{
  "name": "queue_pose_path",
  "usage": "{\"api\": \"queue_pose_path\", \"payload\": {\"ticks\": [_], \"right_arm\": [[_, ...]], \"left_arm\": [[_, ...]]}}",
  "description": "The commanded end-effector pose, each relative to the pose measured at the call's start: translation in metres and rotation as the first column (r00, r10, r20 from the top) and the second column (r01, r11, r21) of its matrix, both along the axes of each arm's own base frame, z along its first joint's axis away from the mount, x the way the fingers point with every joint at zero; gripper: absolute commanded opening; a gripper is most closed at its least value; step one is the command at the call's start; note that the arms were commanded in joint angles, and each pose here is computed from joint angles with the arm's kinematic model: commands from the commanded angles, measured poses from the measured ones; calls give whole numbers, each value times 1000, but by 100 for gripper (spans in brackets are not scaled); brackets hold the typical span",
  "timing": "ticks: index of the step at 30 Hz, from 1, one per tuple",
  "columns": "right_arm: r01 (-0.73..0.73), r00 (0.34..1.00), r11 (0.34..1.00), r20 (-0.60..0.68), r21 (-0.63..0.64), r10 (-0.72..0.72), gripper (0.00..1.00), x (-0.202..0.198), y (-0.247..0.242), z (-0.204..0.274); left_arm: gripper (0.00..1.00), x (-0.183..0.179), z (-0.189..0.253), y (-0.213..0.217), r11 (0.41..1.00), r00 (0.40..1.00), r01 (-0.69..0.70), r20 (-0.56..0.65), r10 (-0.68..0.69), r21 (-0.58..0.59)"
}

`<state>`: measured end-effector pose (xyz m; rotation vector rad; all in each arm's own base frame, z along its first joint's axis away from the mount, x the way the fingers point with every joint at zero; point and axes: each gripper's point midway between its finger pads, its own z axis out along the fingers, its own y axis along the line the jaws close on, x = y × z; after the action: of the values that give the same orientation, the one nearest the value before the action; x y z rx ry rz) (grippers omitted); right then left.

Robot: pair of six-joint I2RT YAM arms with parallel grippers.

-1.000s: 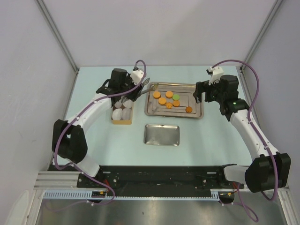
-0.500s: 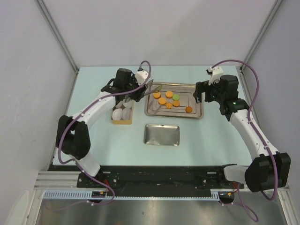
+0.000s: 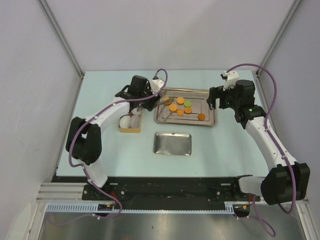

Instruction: Pack the cookies

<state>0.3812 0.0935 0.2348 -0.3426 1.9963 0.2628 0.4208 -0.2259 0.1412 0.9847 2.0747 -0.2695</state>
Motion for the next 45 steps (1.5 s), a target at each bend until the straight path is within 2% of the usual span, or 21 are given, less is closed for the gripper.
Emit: {"api": "queue_pose_path", "payload": {"ticks": [1, 22, 45], "right_arm": [[1, 1000, 1000, 30, -3, -1, 100, 4, -2, 9], [5, 1000, 1000, 30, 10, -5, 100, 3, -6, 11], [1, 1000, 1000, 28, 13, -1, 100, 3, -6, 11]], "left_arm": [[54, 21, 21, -6, 1000, 996, -16, 88, 17, -11], [53, 38, 1, -1, 998, 994, -43, 98, 38, 52], [53, 29, 0, -8, 999, 997, -24, 75, 22, 24]]}}
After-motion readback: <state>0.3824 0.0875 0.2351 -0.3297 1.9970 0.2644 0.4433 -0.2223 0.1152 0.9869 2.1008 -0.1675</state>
